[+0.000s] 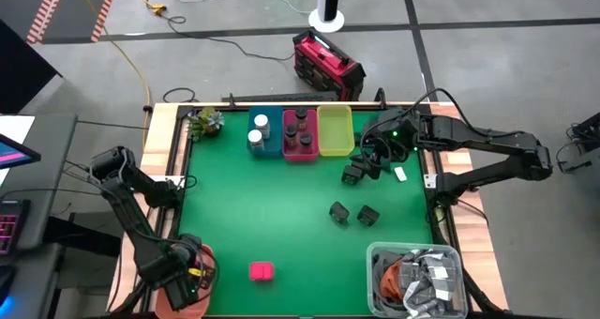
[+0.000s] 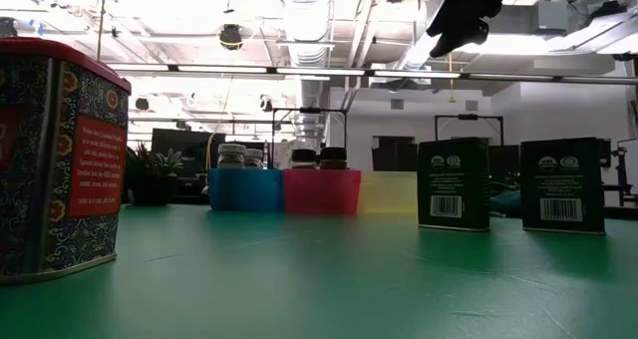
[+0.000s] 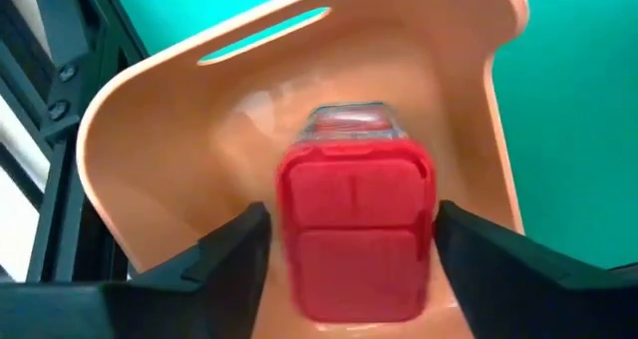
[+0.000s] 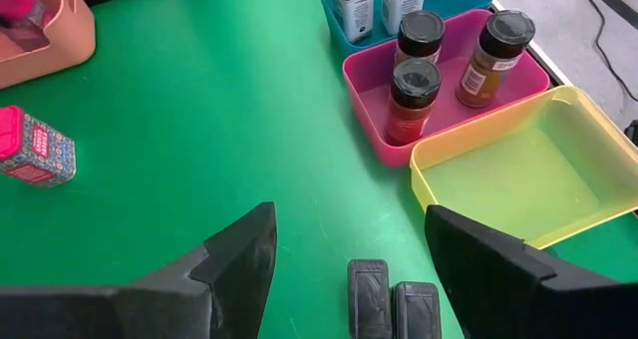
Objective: Sort spices by type
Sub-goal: Put the top red seasoning can into the orange bin, then put the red seasoning can into the orange bin
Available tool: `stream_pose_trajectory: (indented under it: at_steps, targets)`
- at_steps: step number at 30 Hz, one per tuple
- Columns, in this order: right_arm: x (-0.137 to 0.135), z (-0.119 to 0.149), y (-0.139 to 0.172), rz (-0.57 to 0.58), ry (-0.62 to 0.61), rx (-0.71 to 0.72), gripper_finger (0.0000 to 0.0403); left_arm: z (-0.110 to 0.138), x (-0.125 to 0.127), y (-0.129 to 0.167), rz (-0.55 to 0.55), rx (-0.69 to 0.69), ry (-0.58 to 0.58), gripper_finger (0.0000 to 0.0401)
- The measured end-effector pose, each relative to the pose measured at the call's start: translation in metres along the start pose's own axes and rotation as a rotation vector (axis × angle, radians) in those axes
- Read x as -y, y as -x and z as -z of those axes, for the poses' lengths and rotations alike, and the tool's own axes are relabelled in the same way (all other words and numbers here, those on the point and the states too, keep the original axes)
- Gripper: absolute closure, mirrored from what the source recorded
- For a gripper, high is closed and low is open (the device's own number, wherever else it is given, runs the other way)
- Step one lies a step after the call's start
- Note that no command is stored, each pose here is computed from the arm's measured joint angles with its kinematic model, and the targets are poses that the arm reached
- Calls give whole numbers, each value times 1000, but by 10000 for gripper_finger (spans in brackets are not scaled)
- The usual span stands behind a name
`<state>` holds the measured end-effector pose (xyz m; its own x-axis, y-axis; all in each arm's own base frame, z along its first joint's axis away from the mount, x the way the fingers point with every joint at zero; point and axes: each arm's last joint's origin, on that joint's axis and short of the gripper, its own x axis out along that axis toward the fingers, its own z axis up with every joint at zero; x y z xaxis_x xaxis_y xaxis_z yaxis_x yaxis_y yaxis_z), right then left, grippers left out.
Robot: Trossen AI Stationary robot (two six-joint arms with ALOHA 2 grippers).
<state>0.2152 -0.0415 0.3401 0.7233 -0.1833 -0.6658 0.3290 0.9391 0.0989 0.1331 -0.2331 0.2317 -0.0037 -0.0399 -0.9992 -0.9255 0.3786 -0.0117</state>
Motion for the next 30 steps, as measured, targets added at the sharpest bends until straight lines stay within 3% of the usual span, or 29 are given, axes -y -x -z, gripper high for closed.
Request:
stream_pose_trajectory:
  at_steps: [5, 11, 14, 17, 20, 24, 30]
  targets:
    - [0, 0, 0, 0, 0, 0, 119, -3, 0, 4, 5, -12, 8, 80]
    - [0, 0, 0, 0, 0, 0, 119, -11, -12, 30, 58, -48, -19, 71]
    - [0, 0, 0, 0, 0, 0, 119, -20, -18, 48, 153, -46, -74, 73]
    - [0, 0, 0, 0, 1, 1, 119, -34, -16, 65, 316, 73, -105, 74]
    - [0, 0, 0, 0, 0, 1, 119, -50, 2, 76, 472, 198, -213, 74]
    - [0, 0, 0, 0, 0, 1, 119, -77, 45, 78, 607, 257, -447, 74]
    - [0, 0, 0, 0, -7, 1, 119, -117, 93, 59, 654, 191, -621, 75]
